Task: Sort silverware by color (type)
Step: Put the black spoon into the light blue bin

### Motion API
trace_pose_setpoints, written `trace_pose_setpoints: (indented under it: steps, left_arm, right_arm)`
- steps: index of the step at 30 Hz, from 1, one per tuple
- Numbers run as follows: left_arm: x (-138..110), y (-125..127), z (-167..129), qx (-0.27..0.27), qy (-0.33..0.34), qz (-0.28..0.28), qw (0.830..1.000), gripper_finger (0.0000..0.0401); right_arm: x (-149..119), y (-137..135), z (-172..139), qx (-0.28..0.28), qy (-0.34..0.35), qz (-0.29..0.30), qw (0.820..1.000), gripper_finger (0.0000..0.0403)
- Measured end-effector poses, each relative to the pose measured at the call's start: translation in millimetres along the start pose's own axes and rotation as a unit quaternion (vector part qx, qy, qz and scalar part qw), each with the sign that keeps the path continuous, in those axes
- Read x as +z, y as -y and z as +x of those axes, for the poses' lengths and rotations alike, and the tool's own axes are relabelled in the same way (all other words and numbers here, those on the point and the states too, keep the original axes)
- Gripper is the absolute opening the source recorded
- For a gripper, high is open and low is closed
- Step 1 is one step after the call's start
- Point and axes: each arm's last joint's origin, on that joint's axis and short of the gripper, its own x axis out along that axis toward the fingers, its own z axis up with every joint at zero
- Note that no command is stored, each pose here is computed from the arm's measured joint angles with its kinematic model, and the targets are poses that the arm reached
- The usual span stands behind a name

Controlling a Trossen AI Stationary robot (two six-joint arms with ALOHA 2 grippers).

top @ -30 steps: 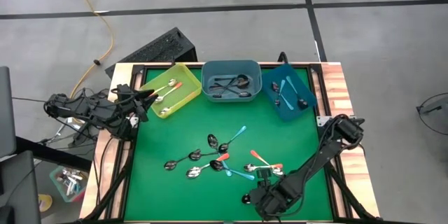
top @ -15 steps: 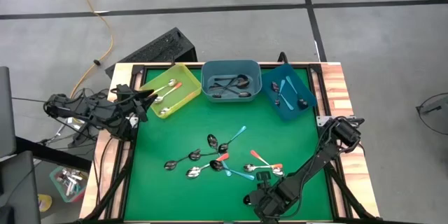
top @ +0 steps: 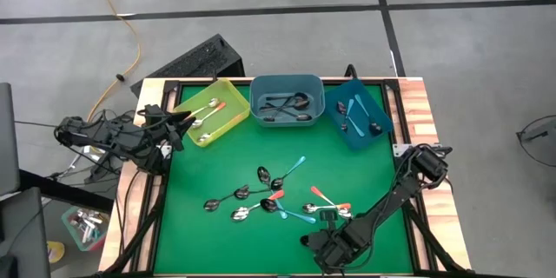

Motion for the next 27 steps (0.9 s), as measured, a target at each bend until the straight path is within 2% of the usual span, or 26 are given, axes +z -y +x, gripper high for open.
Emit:
trace_pose_setpoints:
  steps: [9, 27]
  left_arm:
    - [-0.1, 0.0, 0.0, 0.0, 0.0, 0.002, 1.0, 0.0143]
    - [0.0, 0.3, 0.0, -0.004, -0.002, 0.002, 1.0, 0.0143]
  right_arm:
    - [2.9, 2.9, 0.0, 0.004, 0.0, 0.042, 0.999, 0.0007]
    - [24.9, 21.5, -14.1, 0.016, 0.026, 0.075, 0.997, 0.0005]
